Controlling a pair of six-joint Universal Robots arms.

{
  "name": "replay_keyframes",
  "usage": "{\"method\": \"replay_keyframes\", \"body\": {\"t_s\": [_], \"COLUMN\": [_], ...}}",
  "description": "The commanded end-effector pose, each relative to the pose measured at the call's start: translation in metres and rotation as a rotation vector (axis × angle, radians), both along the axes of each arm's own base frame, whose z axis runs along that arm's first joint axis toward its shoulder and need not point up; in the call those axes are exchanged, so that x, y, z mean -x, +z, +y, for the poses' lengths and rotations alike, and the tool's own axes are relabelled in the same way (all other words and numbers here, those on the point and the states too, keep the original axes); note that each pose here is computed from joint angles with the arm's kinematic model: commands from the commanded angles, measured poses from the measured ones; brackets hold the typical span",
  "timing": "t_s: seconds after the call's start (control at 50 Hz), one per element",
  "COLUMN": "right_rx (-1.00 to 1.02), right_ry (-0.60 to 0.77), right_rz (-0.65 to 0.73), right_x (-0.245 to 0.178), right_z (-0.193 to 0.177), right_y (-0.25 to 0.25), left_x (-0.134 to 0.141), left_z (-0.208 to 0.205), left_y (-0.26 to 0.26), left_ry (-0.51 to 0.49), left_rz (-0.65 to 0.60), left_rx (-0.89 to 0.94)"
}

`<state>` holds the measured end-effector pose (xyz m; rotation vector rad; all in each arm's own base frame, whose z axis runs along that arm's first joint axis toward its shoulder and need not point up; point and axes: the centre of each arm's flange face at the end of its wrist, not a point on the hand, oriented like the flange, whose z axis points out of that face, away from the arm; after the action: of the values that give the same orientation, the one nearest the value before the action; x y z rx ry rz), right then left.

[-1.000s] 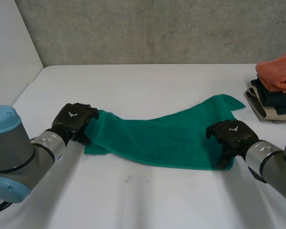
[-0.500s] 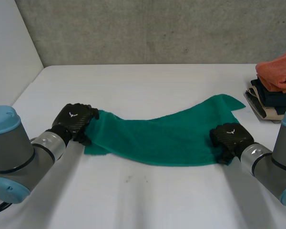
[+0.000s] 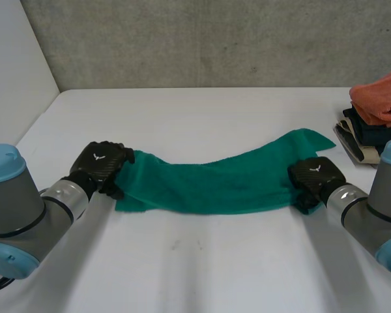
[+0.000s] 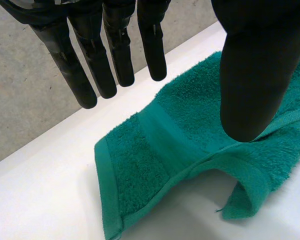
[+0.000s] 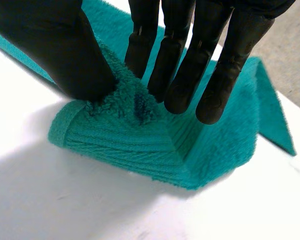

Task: Fold the laundry.

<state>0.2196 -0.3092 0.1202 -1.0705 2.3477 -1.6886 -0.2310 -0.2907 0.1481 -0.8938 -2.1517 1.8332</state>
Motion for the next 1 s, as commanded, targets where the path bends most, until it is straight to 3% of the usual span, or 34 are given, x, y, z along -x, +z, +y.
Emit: {"method": "replay_keyframes", "body": {"t_s": [0.02, 0.48, 1.0], "right_rx": [0.065, 0.068, 0.074], "right_ry": [-0.005, 0.007, -0.005], "right_rz": [-0.031, -0.035, -0.030], "right_x": [0.003, 0.003, 0.004], "right_z": [0.011, 0.020, 0.018], "right_y": [0.036, 0.042, 0.044], "left_x": [-0.009, -0.020, 0.001], "left_z": [-0.009, -0.031, -0.064], "left_y": [-0.001, -0.030, -0.044], "left_ry": [0.026, -0.001, -0.027], "left_rz": [-0.008, -0.263, -0.259], "left_rx": [0.007, 0.075, 0.124]}}
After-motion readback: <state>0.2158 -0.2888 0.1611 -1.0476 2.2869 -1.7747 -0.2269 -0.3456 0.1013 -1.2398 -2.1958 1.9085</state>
